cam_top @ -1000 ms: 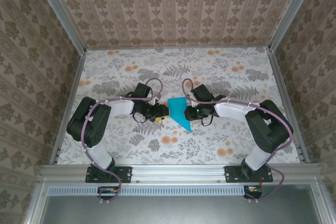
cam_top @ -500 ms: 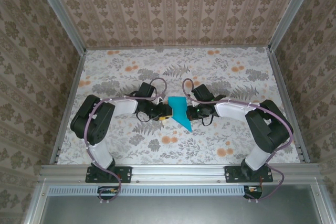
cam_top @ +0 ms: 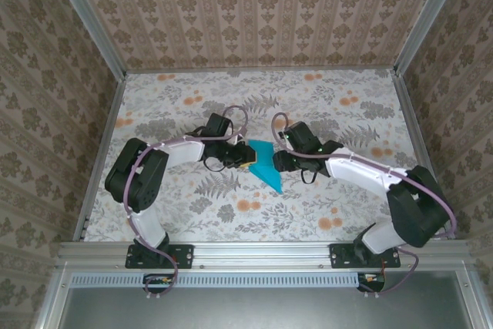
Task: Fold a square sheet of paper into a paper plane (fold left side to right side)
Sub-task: Fourth fold the wing at the center of the table.
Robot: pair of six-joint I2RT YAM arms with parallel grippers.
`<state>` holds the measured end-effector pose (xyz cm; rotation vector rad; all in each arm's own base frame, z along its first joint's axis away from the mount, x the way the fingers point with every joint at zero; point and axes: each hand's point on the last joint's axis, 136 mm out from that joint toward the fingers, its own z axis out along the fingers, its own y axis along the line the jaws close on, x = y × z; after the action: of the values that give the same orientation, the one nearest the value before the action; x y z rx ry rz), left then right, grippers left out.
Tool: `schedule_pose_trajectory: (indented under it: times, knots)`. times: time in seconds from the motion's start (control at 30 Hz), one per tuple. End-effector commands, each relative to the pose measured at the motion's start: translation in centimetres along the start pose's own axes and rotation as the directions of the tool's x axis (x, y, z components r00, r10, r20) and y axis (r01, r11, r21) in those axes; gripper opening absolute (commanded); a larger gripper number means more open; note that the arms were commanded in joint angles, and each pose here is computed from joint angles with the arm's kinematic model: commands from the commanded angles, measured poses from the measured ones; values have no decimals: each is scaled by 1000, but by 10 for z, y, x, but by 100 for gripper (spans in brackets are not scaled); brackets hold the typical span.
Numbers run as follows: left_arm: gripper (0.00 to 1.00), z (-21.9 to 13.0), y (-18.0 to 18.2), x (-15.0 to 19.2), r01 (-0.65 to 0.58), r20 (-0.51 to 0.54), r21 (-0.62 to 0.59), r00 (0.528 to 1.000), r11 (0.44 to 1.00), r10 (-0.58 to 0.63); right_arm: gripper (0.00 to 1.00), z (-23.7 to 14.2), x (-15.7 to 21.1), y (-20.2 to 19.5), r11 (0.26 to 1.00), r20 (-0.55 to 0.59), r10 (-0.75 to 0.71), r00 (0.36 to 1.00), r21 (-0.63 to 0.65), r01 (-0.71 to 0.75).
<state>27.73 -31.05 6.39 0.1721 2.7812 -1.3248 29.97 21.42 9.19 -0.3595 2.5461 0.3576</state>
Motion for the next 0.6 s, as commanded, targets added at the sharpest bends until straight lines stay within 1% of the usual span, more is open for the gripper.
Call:
schedule_pose_trajectory:
  times: [0.0,0.2,0.43,0.57]
  knots:
    - [22,-8,-20,-6,-31,11,34,999,999,31,52,-8,18,0,991,-11,-86,996,99,87]
    - [22,-9,-26,-11,-30,16,39,999,999,30,53,4,32,30,972,-2,-191,982,135,190]
    - [21,-8,-24,-13,-9,7,24,1000,1000,9,54,30,40,41,954,-60,-243,968,166,250]
    - [21,-6,-23,-13,-1,3,22,1000,1000,1,53,35,38,38,948,-55,-245,968,194,251]
